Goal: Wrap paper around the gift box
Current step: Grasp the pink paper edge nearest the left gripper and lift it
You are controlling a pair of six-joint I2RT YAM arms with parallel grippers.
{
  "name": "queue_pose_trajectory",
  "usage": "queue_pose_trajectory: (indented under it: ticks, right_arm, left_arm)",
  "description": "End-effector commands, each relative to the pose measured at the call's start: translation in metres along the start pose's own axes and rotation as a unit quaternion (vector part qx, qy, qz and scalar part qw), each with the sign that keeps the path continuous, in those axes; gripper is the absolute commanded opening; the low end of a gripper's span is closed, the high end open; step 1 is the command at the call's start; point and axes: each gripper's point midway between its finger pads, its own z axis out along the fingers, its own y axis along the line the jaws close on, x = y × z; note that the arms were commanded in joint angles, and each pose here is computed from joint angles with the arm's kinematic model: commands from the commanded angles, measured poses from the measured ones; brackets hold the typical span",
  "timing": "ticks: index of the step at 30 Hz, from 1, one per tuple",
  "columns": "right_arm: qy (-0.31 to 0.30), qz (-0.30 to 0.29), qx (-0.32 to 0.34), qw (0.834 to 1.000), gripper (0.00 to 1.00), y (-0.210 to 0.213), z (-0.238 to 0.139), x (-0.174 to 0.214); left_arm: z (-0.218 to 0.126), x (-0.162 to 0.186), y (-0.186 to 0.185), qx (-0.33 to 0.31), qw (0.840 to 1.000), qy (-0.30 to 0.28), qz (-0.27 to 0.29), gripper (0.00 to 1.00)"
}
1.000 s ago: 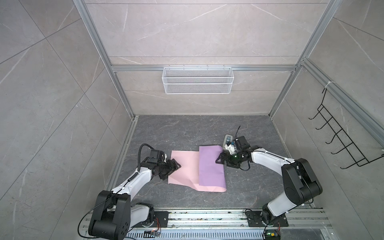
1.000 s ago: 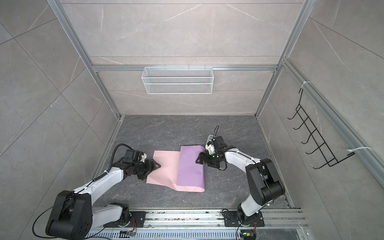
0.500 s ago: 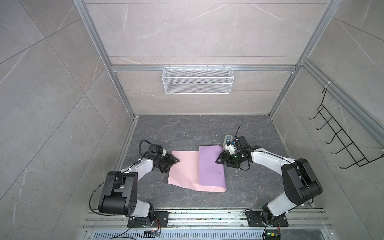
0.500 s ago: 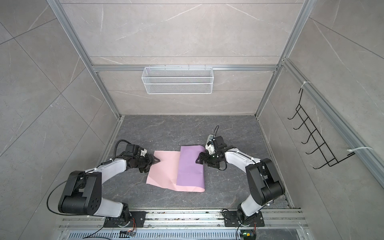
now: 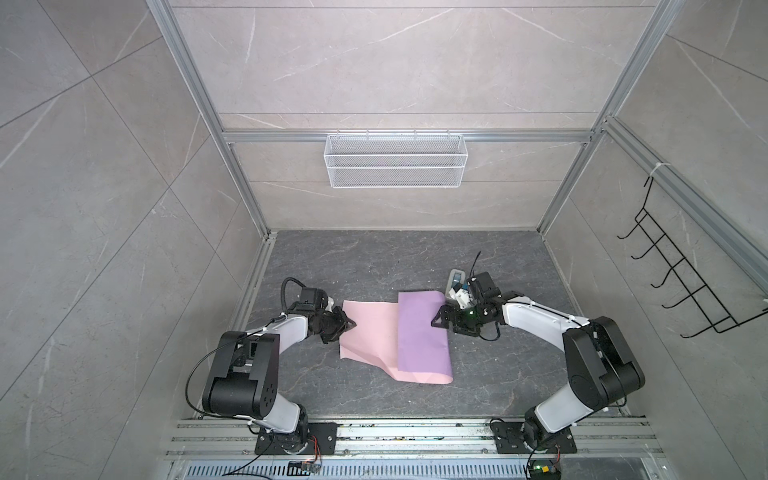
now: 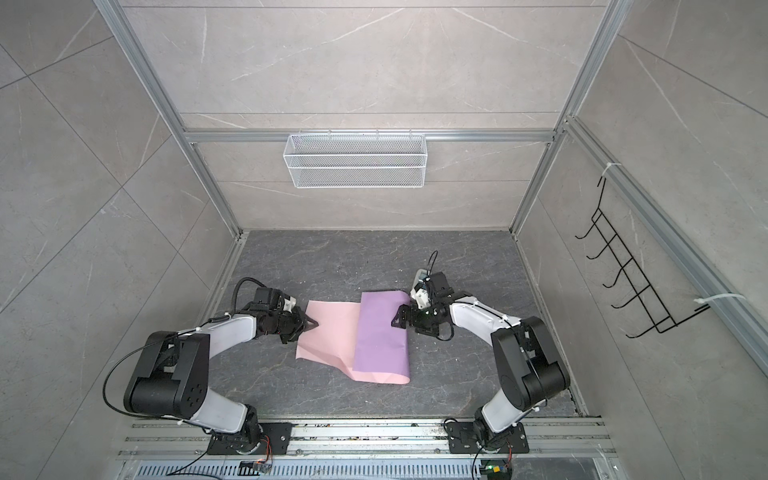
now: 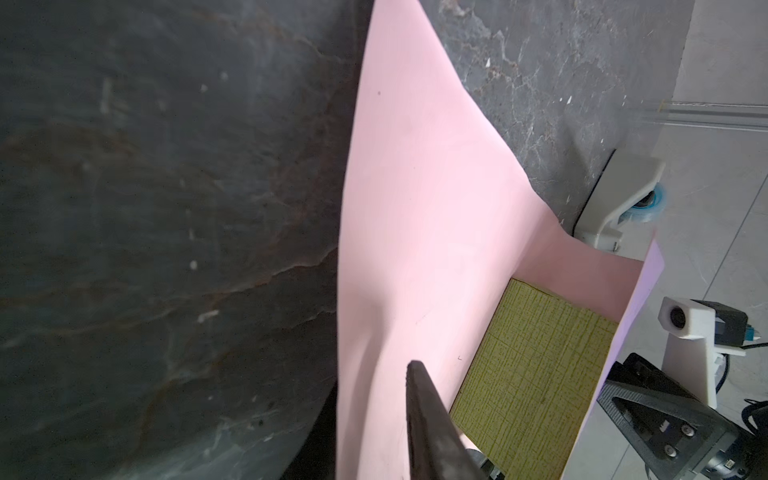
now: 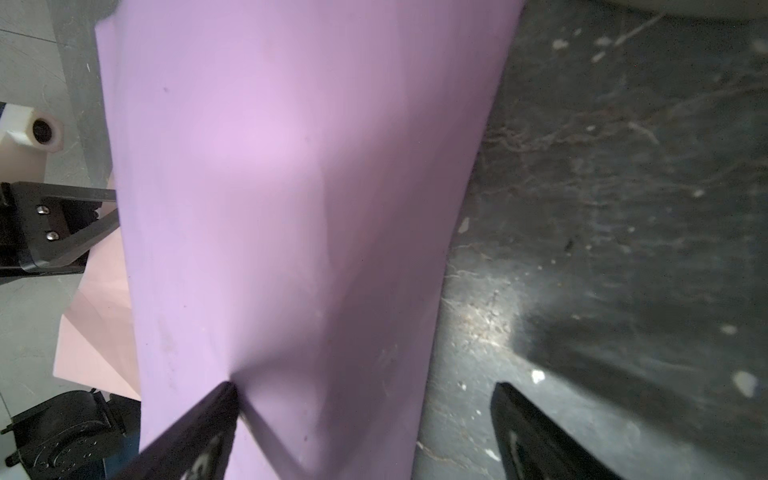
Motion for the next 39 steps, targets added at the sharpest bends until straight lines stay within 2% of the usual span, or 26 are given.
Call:
queue_pose_trajectory:
  ticks: [1,3,9,31,39]
  right_arm:
    - [0.039,0.021,0.064,0.997,0.96,-0.035,0.014,0.024]
    - [0.039,0.02,0.064,0.997,0.96,-0.034,0.014,0.024]
    - [0.039,0.02,0.064,0.997,0.95,-0.034,0.013,0.023]
    - [0.04,0.021,0.066,0.997,0.95,-0.035,0.013,0.024]
    - [0.038,0.022,0.066,0.997,0.95,-0.035,0.013,0.023]
  left_arm:
    - [-0.01,-0.01,-0.01,0.0,0.999,-0.018,0.028,0.24]
    - [-0.012,-0.01,-0.008,-0.008,0.999,-0.024,0.029,0.29]
    - [-0.016,-0.009,-0.009,-0.01,0.999,-0.023,0.03,0.31]
    - [-0.023,-0.009,-0.006,-0.028,0.998,-0.036,0.053,0.01]
    - [-0.031,-0.006,-0.021,-0.019,0.996,-0.044,0.075,0.0]
